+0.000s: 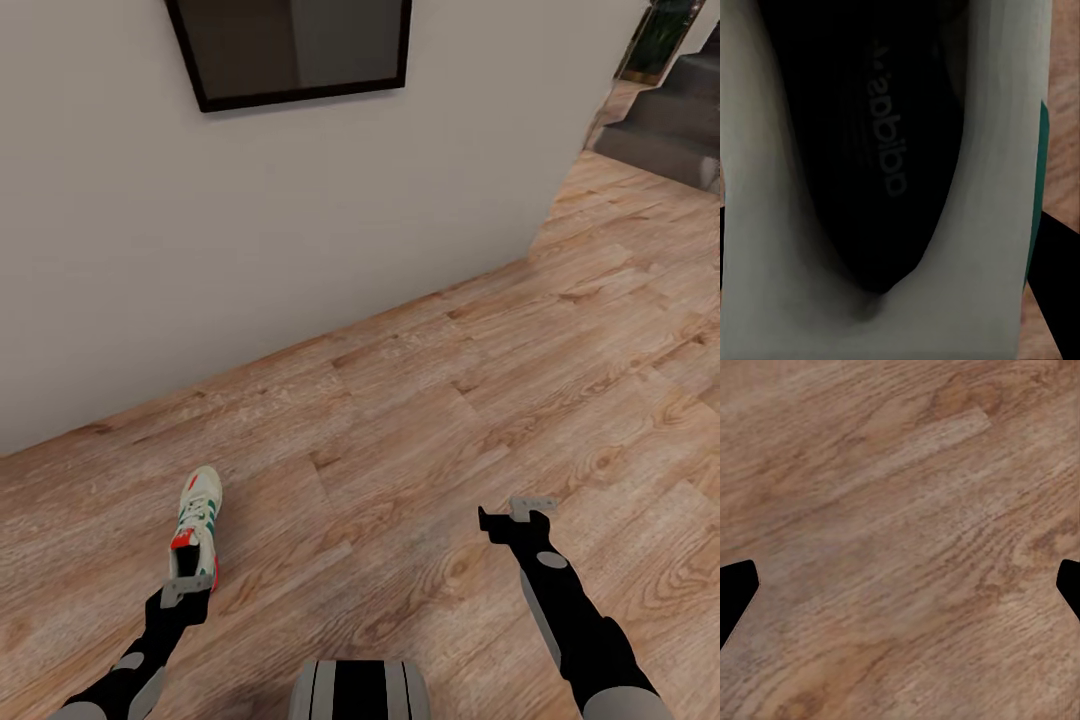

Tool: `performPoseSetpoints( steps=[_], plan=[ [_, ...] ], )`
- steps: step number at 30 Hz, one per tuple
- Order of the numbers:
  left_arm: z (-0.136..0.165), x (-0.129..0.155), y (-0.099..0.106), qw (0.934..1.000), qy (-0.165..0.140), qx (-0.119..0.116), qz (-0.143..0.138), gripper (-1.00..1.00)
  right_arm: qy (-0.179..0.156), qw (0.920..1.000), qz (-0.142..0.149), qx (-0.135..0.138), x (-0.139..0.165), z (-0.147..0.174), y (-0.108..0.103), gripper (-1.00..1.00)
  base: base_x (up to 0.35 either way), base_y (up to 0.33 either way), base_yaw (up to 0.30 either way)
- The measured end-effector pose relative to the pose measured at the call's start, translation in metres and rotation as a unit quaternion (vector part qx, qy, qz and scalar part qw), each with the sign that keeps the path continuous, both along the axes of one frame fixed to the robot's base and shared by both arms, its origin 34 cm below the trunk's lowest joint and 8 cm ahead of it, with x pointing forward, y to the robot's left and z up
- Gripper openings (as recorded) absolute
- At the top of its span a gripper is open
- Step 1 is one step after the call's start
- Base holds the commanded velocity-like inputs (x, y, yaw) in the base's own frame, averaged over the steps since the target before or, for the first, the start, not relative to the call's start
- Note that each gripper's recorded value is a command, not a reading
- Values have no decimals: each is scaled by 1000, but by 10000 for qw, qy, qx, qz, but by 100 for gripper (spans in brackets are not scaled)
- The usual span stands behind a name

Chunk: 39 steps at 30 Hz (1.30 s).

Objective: Pick up the two gym shoes and the two sandals from the corridor floor and place them onto the hallstand (shoe rack) in the corridor, making sure they are on the rack and not on the floor. Arrange them so the two gym shoes are next to each other and the two sandals are next to each other.

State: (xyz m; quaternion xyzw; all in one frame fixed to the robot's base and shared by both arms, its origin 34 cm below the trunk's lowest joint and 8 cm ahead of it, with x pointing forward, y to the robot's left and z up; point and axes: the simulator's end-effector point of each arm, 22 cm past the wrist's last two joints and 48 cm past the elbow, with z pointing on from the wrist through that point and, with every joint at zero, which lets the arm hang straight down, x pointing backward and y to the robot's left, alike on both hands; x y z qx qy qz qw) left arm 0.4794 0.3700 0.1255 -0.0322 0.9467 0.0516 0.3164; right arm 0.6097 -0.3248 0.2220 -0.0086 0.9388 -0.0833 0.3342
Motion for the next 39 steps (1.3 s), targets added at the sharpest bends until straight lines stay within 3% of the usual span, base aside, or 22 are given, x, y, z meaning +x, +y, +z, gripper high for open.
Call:
performPoseSetpoints(
  steps=[3,4,13,19,26,34,39],
  plan=[
    [3,-7,1,10000,11,10,-3,-100,-122,9999,17,12,3,5,1,100,0,0,-22],
    [-1,-28,3,9999,135,25,37,-100,-343,9994,58,8,5,7,2,100,0,0,-114],
    [8,-58,5,9997,200,40,127,-100,-302,9995,48,-36,-11,11,-5,100,0,0,-177],
    [14,-70,6,9997,200,42,143,-100,-318,9995,82,-33,-47,5,-5,100,0,0,-198],
    [22,-83,8,9996,171,47,203,-100,-564,9983,154,1,-93,-1,-1,100,0,0,-200],
    [45,-85,11,9991,-364,151,148,-100,-397,9990,160,88,-161,-28,2,100,0,0,-200],
    [59,-89,10,9988,-453,164,113,-100,-560,9981,193,145,-183,-22,7,100,0,0,-200]
  ],
)
